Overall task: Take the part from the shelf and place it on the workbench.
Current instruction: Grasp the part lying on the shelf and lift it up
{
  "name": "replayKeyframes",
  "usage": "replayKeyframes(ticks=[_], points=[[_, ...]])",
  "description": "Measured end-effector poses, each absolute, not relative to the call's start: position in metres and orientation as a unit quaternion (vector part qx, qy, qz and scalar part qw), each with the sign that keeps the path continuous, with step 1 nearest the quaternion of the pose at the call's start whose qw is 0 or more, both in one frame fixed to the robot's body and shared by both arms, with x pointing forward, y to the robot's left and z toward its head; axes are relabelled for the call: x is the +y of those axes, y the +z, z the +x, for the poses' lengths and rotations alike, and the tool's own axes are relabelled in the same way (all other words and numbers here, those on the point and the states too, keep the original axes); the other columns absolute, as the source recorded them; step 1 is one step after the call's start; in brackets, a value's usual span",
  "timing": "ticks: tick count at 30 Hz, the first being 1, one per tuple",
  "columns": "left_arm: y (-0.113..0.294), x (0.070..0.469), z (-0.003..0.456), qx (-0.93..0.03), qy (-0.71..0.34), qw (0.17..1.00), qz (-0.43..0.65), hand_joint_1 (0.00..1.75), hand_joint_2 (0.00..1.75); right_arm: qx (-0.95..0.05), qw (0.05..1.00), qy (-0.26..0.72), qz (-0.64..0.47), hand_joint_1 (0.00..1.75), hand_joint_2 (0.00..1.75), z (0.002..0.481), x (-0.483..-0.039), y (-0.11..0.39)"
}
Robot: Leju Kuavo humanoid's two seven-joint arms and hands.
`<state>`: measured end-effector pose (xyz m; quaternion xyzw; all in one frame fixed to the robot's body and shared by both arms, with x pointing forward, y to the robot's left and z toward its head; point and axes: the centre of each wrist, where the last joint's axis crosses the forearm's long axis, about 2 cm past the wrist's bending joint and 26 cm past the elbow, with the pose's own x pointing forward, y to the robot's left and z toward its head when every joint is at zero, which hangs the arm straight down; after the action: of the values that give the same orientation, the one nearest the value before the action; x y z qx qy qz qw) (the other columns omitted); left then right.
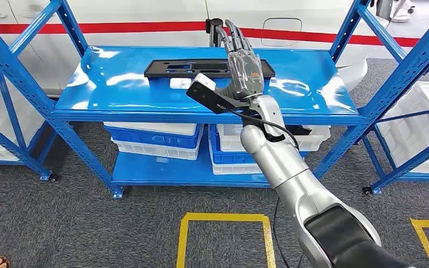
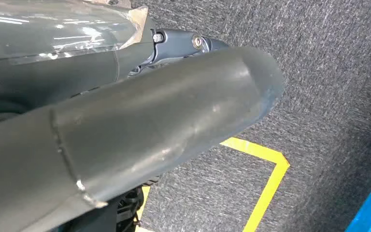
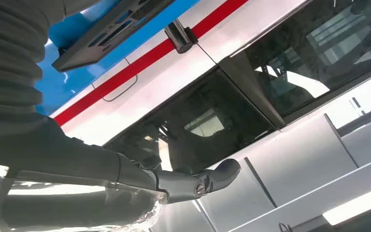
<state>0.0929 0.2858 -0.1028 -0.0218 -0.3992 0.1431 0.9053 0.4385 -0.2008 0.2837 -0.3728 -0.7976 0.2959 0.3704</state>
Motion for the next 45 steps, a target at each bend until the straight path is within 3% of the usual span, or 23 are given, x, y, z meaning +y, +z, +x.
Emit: replayKeyframes(ticks=[45], points=[[-0.102,0.283,0.096,-0.396,0.112,0.911,-0.026,0.0,0.0,-0.8,0.387,0.279,-0.364,0.0,1.75,0.446,-0.215,0.281]])
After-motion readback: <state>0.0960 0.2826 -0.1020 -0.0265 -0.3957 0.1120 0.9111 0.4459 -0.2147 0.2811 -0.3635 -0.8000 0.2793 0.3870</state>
